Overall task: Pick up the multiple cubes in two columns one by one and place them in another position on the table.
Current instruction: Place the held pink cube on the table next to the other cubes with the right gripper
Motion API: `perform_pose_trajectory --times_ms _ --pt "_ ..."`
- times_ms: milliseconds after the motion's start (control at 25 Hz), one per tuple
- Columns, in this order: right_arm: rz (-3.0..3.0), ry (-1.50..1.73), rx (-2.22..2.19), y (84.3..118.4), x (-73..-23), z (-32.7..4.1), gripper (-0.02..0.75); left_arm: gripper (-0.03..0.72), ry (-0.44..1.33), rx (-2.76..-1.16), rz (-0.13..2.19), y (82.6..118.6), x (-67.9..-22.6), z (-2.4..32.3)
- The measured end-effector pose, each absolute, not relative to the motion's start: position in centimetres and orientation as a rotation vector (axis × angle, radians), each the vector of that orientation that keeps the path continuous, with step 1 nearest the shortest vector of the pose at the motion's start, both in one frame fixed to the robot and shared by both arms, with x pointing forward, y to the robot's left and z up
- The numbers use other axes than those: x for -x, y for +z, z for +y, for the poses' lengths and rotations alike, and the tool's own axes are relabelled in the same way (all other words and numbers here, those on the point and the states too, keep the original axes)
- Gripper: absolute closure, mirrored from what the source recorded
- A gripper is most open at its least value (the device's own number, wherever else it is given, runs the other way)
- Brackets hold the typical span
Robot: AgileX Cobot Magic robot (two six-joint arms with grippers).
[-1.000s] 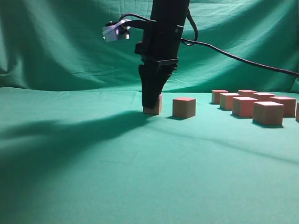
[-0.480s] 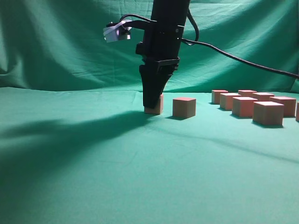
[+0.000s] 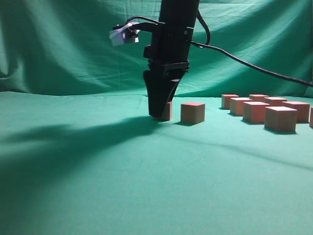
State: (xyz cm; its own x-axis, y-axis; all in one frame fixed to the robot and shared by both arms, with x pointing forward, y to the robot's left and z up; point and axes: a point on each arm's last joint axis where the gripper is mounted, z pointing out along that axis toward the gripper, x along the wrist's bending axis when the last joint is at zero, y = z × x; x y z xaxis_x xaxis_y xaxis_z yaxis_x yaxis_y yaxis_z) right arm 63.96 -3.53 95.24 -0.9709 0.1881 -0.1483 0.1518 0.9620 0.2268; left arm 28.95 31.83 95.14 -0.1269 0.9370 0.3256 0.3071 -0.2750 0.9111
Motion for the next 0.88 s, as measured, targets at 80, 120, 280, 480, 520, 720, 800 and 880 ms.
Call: perform_pose_trajectory --times_ms 80,120,280,480,520,720,800,880 --pt "2.925 0.340 -0.276 95.8 -64.2 -3.4 0.183 0.688 1.427 -1.576 1.399 95.1 -28.9 31.8" --pt "2.914 0.352 -0.291 96.2 -64.3 -3.3 0.188 0.688 1.427 -1.576 1.399 95.1 -28.9 31.8" --pt "2.857 0.415 -0.382 98.4 -64.9 -2.9 0.188 0.688 1.427 -1.576 1.399 95.1 -28.9 31.8" --pt "2.798 0.491 -0.536 104.5 -63.7 -3.6 0.162 0.688 1.427 -1.576 1.399 95.1 -28.9 31.8" --pt "2.781 0.511 -0.586 106.1 -63.1 -4.0 0.162 0.688 1.427 -1.576 1.399 95.1 -28.9 31.8" --pt "2.656 0.575 -0.823 113.0 -60.1 -6.4 0.162 0.688 1.427 -1.576 1.399 95.1 -28.9 31.8" --pt "2.556 0.594 -0.931 115.4 -59.0 -7.7 0.162 0.688 1.427 -1.576 1.399 95.1 -28.9 31.8" --pt "2.461 0.578 -1.011 117.2 -58.0 -9.1 0.162 0.688 1.427 -1.576 1.399 95.1 -28.9 31.8"
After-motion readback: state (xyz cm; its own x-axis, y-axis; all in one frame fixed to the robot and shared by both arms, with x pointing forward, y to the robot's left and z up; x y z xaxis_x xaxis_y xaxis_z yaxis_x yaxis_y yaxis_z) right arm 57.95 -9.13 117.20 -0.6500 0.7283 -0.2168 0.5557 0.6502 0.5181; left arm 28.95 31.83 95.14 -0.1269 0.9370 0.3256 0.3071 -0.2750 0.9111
